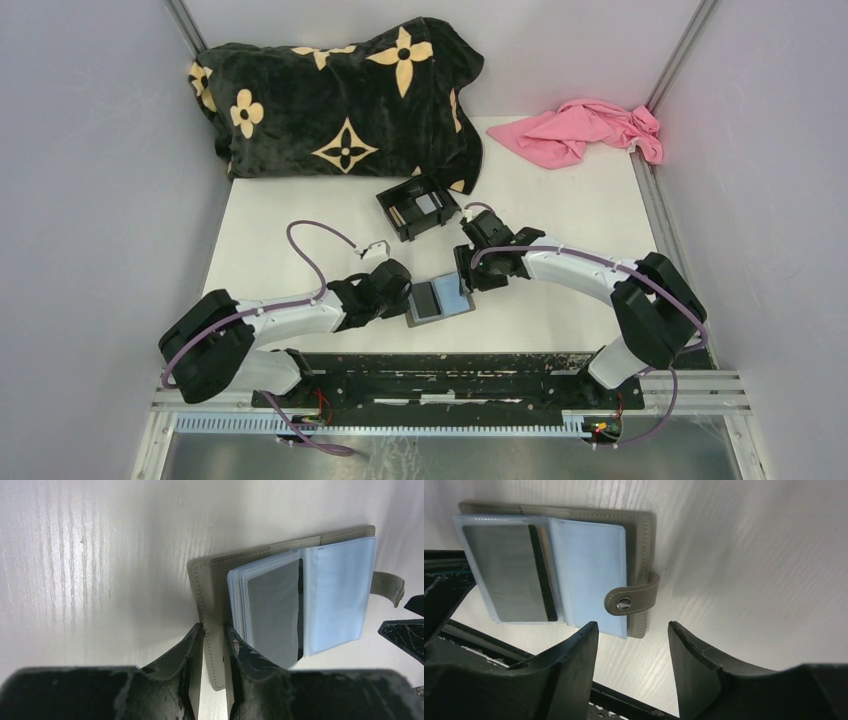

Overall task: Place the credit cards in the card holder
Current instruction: Close the card holder at the center of the board.

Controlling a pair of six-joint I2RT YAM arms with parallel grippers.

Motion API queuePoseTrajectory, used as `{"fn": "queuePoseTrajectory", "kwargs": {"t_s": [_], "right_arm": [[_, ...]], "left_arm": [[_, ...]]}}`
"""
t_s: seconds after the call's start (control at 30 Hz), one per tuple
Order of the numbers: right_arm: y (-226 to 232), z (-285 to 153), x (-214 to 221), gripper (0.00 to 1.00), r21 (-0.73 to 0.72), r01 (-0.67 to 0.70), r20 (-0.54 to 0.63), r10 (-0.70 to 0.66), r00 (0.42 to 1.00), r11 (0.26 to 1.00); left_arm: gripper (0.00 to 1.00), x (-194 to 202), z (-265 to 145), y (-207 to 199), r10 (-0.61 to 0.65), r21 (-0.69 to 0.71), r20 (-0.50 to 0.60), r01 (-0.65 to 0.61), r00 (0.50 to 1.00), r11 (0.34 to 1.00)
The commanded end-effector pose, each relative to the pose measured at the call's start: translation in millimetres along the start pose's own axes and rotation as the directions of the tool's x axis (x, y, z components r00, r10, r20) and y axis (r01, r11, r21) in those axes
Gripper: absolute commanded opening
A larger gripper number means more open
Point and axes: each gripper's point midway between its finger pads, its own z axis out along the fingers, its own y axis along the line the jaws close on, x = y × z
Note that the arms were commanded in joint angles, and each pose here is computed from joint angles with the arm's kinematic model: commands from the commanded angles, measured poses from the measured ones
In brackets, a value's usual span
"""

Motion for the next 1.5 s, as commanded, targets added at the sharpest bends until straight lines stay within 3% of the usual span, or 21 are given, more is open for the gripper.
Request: {"fn": "queuePoseTrajectory", "kwargs": {"t_s": [0.0,0.37,0.93,1.47], "right_arm": [[20.0,4.0,-6.3,0.60,-0.091,-0.031,0.020,0.033,0.999,0.995],[20.1,32.1,8.4,0.61,-0.107,-0.076,-0.040,0.072,0.997,0.991],[8.0,39.2,27.9,0.61,-0.091,-0.110,-0.091,0.101,0.991,0.990],[0.1,39.8,41.8,0.61,-0.140,-0.179,-0.131,0.161,0.978,0.974]], "left_arm": [[0.29,-7.6,-3.4,4.3,0.041,-0.001,0.033,-0.041,0.999,0.999],[0.38,-27.0,-22.8,-3.7,0.011,0.039,0.099,-0.015,0.995,0.999],[0.45,3.2,-18.4,29.3,-0.087,0.047,0.057,0.085,0.995,0.995],[0.40,18.2,-1.7,14.2,-0.147,0.144,-0.001,0.146,0.989,0.979]]}}
